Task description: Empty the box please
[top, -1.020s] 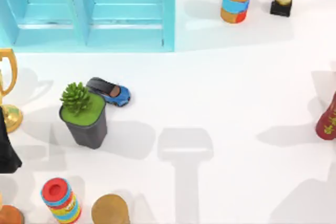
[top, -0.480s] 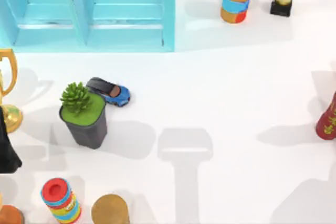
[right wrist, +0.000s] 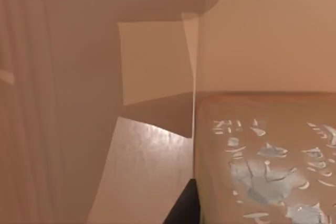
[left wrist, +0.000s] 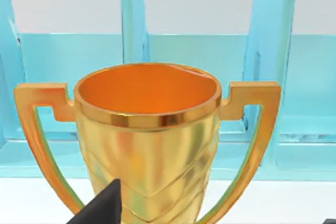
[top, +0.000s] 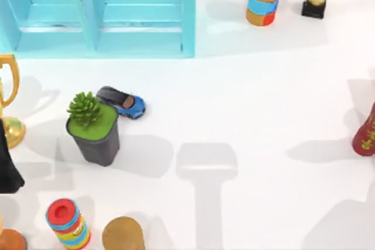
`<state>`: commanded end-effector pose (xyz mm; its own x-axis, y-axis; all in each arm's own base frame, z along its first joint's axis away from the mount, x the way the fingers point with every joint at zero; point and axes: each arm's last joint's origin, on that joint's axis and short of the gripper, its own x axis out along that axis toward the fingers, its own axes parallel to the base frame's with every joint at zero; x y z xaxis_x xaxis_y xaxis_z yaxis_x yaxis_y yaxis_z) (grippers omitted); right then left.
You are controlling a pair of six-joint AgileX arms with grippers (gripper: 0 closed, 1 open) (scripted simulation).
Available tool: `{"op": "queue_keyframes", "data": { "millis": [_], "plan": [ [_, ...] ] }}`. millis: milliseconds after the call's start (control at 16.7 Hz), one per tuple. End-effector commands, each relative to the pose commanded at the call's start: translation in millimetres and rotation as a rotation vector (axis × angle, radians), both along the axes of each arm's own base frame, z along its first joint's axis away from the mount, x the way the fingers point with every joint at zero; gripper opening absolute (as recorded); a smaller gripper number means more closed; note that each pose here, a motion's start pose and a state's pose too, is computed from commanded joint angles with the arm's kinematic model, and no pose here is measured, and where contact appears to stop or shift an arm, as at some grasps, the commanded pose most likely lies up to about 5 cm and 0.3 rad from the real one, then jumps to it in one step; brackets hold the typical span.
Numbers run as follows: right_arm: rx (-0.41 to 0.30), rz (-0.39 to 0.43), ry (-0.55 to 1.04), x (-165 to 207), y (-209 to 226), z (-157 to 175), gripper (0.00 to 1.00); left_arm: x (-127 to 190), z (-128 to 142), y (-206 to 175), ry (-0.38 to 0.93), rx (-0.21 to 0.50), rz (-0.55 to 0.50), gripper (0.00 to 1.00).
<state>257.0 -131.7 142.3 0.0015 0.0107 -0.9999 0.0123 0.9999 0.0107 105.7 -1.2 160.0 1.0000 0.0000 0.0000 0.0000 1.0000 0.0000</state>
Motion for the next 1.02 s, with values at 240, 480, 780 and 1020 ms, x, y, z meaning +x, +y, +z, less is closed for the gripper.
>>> {"op": "queue_keyframes", "data": {
  "millis": [240, 480, 780, 1020],
  "plan": [
    [0.000, 0.000, 0.000, 0.0, 0.0, 0.0, 0.00, 0.0, 0.0, 0.0, 0.000, 0.000, 0.000, 1.00],
    [0.000, 0.000, 0.000, 0.0, 0.0, 0.0, 0.00, 0.0, 0.0, 0.0, 0.000, 0.000, 0.000, 1.00],
    [-0.004, 0.000, -0.007, 5.5, -3.7, 18.9, 0.00, 0.0, 0.0, 0.0, 0.000, 0.000, 0.000, 1.00],
    [0.007, 0.002, 0.014, 7.8, -4.8, 69.9, 0.00, 0.0, 0.0, 0.0, 0.000, 0.000, 0.000, 1.00]
  ]
}}
